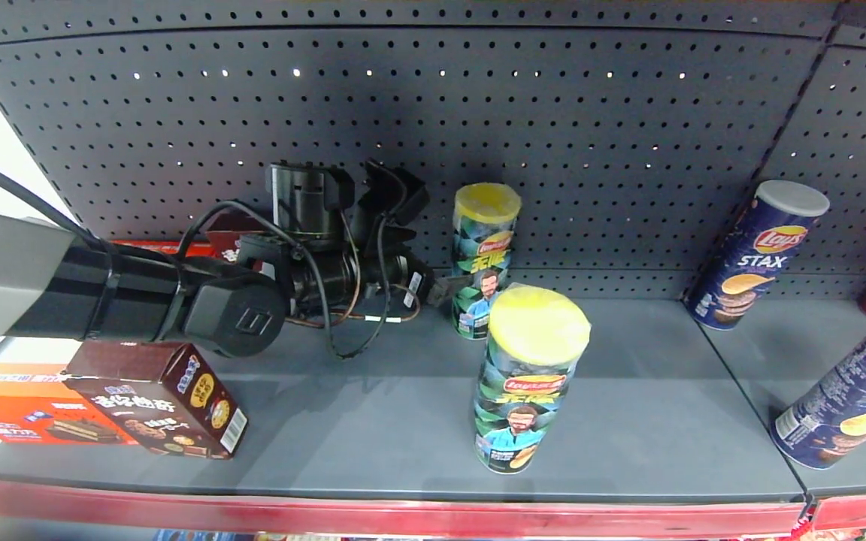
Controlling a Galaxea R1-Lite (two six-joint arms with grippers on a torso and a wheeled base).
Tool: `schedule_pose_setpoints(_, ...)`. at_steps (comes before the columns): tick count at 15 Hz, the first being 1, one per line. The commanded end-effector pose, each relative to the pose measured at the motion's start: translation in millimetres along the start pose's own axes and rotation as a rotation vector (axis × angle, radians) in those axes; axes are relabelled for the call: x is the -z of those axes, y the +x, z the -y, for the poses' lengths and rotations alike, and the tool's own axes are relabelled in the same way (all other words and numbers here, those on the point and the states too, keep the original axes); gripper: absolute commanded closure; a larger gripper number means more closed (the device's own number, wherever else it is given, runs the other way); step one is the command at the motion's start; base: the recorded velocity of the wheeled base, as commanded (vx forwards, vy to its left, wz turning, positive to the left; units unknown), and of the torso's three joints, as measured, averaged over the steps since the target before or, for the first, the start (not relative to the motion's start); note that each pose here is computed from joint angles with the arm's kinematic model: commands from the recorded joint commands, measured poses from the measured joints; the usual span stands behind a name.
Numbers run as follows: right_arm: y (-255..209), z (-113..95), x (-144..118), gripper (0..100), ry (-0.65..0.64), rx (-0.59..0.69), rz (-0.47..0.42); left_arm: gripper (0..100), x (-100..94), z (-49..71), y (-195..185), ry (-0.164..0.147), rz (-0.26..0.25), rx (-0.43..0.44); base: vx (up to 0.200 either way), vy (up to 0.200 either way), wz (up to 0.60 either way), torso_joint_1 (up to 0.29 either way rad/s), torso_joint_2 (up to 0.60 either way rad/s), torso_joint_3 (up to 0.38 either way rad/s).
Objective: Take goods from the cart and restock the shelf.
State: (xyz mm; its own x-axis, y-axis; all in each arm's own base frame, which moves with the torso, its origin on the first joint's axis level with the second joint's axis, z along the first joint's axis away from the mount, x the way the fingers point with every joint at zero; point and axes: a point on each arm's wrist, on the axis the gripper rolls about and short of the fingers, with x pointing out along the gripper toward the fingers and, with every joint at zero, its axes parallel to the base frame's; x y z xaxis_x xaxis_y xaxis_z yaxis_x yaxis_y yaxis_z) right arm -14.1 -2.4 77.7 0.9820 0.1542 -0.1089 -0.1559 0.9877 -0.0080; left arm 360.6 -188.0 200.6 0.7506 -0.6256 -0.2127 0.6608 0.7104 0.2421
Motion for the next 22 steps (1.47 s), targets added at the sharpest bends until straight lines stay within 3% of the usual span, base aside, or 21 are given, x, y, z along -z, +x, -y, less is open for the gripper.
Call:
schedule_pose_setpoints(1,0.1,0.0,-0.1,0,0.0,-0.001,-0.001,0,0.2,-1.3,-0.1,-0.002,-0.005,-0.022,0.0,0.0,0.0,0.0,0.0,0.0)
schedule_pose_setpoints(11,0.1,0.0,-0.1,0,0.0,-0.001,-0.001,0,5.1,-10.3,-1.4,-0.009,-0.033,-0.098,0.0,0.0,0.0,0.0,0.0,0.0)
schedule_pose_setpoints(16,0.1,0.0,-0.1,0,0.0,-0.001,-0.001,0,9.1,-7.1,-11.0,-0.01,-0.053,-0.114,0.0,0.0,0.0,0.0,0.0,0.0)
schedule_pose_setpoints(20,0.1,0.0,-0.1,0,0.0,-0.001,-0.001,0,3.0,-5.9,-27.8,-0.008,-0.067,-0.191,0.0,0.0,0.0,0.0,0.0,0.0)
schedule_pose_setpoints(22,0.1,0.0,-0.1,0,0.0,-0.001,-0.001,0,3.5,-7.3,-27.2,0.012,-0.087,-0.246,0.0,0.0,0.0,0.0,0.0,0.0)
